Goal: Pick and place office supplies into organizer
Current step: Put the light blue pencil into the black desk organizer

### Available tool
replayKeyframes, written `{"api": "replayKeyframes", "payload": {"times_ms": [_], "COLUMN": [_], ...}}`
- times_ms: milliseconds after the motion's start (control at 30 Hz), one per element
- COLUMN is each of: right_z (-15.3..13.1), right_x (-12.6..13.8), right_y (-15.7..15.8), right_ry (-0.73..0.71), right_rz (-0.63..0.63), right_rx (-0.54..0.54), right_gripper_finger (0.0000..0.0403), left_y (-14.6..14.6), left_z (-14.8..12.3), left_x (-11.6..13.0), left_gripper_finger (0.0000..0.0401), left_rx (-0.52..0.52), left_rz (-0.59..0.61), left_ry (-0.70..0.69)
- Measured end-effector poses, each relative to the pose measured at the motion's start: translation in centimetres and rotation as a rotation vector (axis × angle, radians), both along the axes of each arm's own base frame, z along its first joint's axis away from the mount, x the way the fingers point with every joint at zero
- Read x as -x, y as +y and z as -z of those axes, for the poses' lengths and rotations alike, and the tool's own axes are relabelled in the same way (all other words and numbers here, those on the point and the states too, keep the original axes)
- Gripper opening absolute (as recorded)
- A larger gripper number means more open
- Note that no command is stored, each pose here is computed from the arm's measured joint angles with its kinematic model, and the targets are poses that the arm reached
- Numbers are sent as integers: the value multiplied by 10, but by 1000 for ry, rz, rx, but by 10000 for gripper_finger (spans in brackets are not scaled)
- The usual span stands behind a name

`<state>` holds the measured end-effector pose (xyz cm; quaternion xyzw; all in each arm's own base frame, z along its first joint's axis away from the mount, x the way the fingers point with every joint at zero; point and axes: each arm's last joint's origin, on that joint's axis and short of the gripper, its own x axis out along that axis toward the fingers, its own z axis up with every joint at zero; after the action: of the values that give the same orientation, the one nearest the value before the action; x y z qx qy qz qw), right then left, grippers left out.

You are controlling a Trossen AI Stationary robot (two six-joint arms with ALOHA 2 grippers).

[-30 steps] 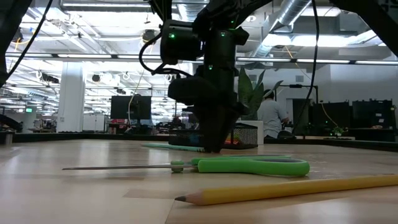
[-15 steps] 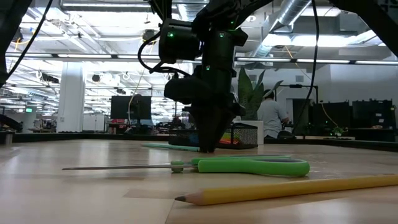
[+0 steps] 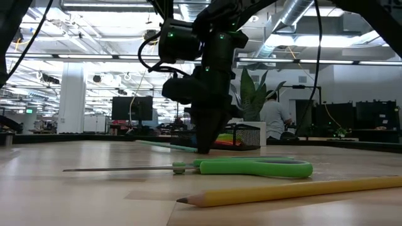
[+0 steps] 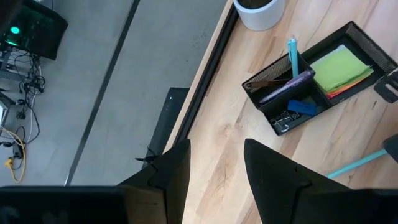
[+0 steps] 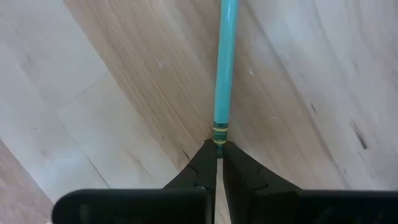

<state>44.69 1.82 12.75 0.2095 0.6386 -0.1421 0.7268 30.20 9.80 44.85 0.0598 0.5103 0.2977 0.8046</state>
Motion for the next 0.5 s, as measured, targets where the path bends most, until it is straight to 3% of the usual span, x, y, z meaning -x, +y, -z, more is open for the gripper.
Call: {"api": "replayKeyframes", "payload": {"times_ms": [233, 500], "right_z": [2, -23], "right_x": [2, 14], "right_y": [3, 6], "right_ry": [23, 43], "right_rz": [-39, -42], "right_rx": [-10, -24], "right_gripper_finger": [3, 1], "left_y": [0, 0], "left_z": [0, 0], "left_x": [0, 0], "left_gripper_finger": [144, 144], "left_rx": [-7, -11], "left_rz": [6, 12], "left_ry": [7, 11]}}
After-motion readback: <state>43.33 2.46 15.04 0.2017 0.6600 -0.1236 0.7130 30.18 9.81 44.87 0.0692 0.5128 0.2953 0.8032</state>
